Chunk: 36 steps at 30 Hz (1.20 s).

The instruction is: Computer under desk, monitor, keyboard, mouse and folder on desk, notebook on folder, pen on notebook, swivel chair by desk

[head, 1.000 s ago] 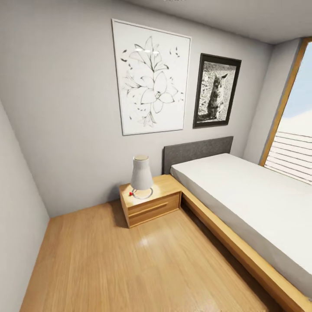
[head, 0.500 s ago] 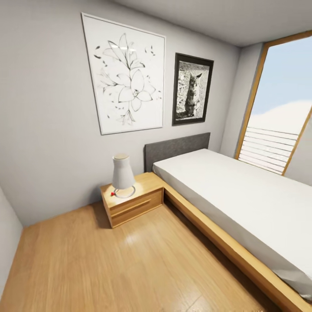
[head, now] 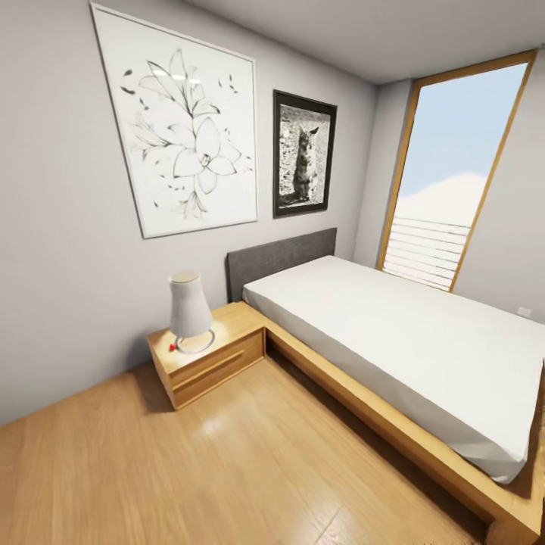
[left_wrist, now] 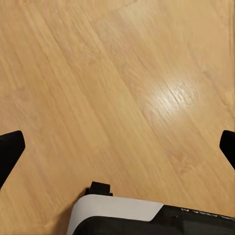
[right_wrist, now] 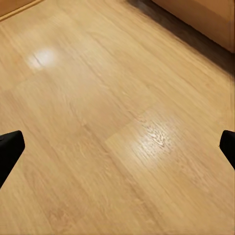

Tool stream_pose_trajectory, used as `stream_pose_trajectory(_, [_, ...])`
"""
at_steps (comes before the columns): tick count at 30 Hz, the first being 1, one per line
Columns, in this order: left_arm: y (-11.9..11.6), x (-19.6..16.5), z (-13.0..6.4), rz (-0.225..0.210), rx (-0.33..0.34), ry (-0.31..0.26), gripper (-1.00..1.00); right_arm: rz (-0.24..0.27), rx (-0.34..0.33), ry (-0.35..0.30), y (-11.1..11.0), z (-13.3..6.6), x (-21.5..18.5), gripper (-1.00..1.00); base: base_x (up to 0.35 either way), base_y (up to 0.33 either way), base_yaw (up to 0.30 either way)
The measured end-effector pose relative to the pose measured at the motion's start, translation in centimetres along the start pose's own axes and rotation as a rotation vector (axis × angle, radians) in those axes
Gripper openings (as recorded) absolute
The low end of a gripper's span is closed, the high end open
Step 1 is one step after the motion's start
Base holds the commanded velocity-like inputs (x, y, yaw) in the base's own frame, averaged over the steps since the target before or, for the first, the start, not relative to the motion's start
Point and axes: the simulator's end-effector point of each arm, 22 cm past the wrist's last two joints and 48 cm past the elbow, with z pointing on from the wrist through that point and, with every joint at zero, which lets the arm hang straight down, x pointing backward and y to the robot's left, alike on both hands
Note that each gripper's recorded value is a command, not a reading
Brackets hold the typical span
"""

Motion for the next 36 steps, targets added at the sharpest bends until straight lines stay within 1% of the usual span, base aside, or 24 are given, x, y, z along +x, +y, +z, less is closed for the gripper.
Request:
stream_pose_trajectory(1, [0.0, 0.0, 0.0, 0.001, 0.002, 0.001, 1.0, 0.0, 0.0, 0.0, 0.0, 0.0, 0.0, 1.0, 0.051, 0.014, -0.3])
stream_pose_trajectory(5, [0.3, 1.9, -0.4, 0.007, -0.004, 0.044, 1.0, 0.0, 0.001, -0.001, -0.1, 0.0, 0.0, 1.0, 0.022, 0.006, -0.3])
stream_pose_trajectory(8, [0.4, 2.6, -0.6, 0.008, -0.007, 0.058, 1.0, 0.0, 0.001, -0.001, 0.0, 0.0, 0.0, 1.0, 0.005, 0.001, -0.3])
stream_pose_trajectory(28, [0.4, 2.7, -0.6, 0.006, -0.008, 0.059, 1.0, -0.001, 0.002, 0.002, -0.2, 0.0, 0.0, 1.0, -0.002, 0.002, -0.3])
stream_pose_trajectory(33, [0.4, 2.7, -0.6, 0.005, -0.008, 0.059, 1.0, -0.001, 0.003, 0.001, -0.2, 0.0, 0.0, 1.0, -0.133, 0.213, -0.3])
stream_pose_trajectory(36, [0.4, 2.7, -0.6, 0.006, -0.008, 0.058, 1.0, -0.001, 0.003, 0.001, -0.2, 0.0, 0.0, 1.0, -0.047, 0.082, -0.3])
